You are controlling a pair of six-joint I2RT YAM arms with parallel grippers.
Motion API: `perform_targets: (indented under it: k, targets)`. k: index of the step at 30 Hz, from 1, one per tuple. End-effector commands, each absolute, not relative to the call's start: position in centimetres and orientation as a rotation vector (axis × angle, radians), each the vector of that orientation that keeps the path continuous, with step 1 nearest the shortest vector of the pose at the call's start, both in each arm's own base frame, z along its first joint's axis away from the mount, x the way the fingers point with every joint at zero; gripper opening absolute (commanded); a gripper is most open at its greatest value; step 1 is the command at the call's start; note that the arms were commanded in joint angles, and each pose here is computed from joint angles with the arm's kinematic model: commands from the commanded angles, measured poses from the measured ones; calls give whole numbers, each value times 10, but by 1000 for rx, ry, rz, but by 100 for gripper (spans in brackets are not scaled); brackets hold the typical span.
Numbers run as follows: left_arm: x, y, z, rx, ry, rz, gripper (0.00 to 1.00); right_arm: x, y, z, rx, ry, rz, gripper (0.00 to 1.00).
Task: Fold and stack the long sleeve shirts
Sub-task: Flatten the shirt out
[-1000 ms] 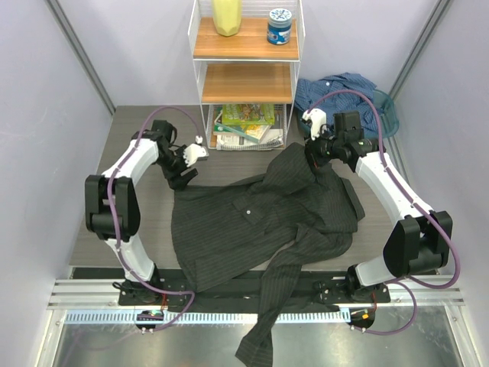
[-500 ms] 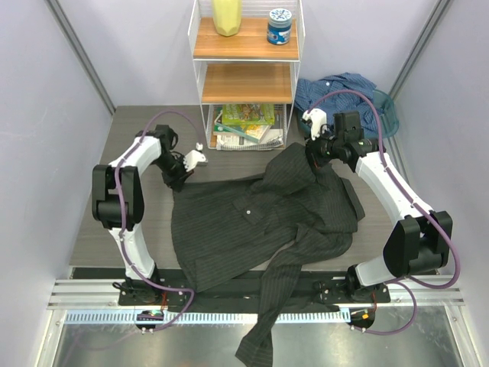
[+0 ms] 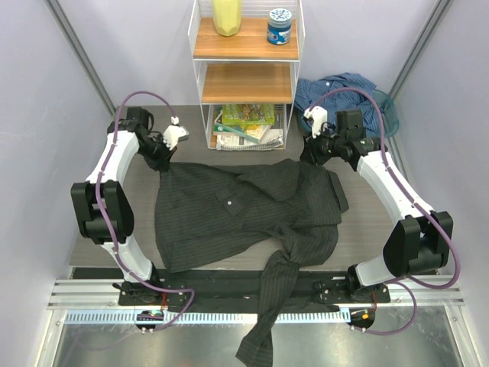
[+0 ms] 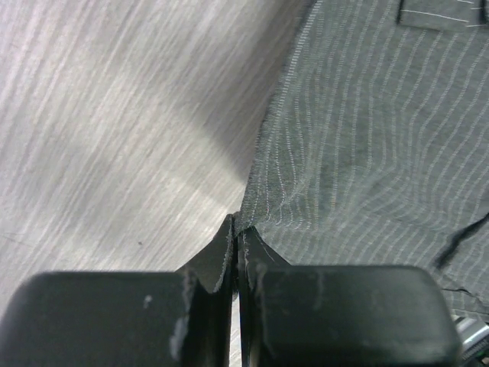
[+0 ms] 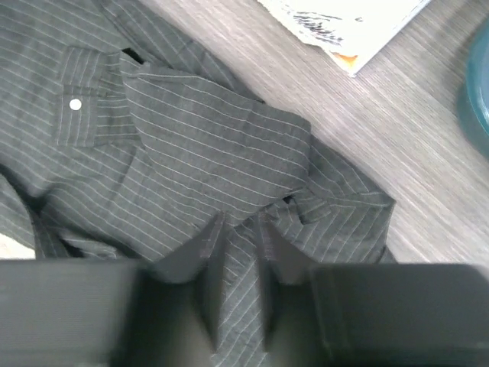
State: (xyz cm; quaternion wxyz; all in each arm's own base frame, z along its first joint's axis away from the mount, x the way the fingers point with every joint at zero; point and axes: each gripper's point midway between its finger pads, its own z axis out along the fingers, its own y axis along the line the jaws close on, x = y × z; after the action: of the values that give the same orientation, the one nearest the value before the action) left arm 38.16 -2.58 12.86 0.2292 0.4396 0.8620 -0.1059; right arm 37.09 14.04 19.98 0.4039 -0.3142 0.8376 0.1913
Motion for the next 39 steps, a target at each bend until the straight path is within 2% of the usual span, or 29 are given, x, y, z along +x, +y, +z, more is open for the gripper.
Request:
perform_targets:
  k: [1, 2, 5, 11, 12, 14, 18, 24, 26, 27, 28, 30, 34, 35, 38, 39]
  targets:
    - [378, -32, 138, 1171, 2343, -306, 0, 366, 146, 196, -848, 2086, 515, 38]
    - [378, -31, 137, 1173, 2348, -308, 0, 365, 142, 185, -863, 2115, 490, 48]
    - [377, -32, 132, 1182, 2363, -320, 0, 368, 131, 151, -910, 2211, 434, 60]
    - [376, -29, 125, 1196, 2374, -309, 0, 397, 127, 117, -714, 2342, 539, 67]
    - [375, -28, 124, 1199, 2379, -308, 0, 404, 128, 118, -684, 2327, 548, 78]
    - [373, -28, 121, 1204, 2387, -310, 0, 414, 126, 114, -606, 2344, 582, 87]
    - [375, -27, 120, 1203, 2384, -301, 0, 421, 136, 105, -559, 2353, 678, 90]
    - [377, -27, 121, 1172, 2397, -300, 0, 418, 165, 112, -482, 2308, 945, 83]
    - [379, -26, 122, 1164, 2397, -288, 0, 421, 167, 109, -460, 2316, 962, 72]
    - [379, -26, 123, 1161, 2397, -288, 0, 420, 167, 107, -452, 2333, 966, 64]
    - [379, -25, 123, 1157, 2399, -282, 0, 423, 167, 111, -459, 2325, 968, 33]
    - [381, -23, 130, 1133, 2398, -270, 0, 421, 160, 122, -468, 2323, 952, 2]
    - [387, -23, 168, 1057, 2339, -246, 0, 424, 127, 198, -422, 2184, 861, 1]
    - [388, -26, 180, 1004, 2326, -262, 0, 420, 123, 239, -440, 2096, 809, 1]
    - [391, -38, 244, 919, 2184, -257, 0, 415, 92, 308, -414, 1962, 629, 1]
    - [392, -43, 267, 857, 2145, -263, 0, 399, 88, 345, -439, 1876, 558, 1]
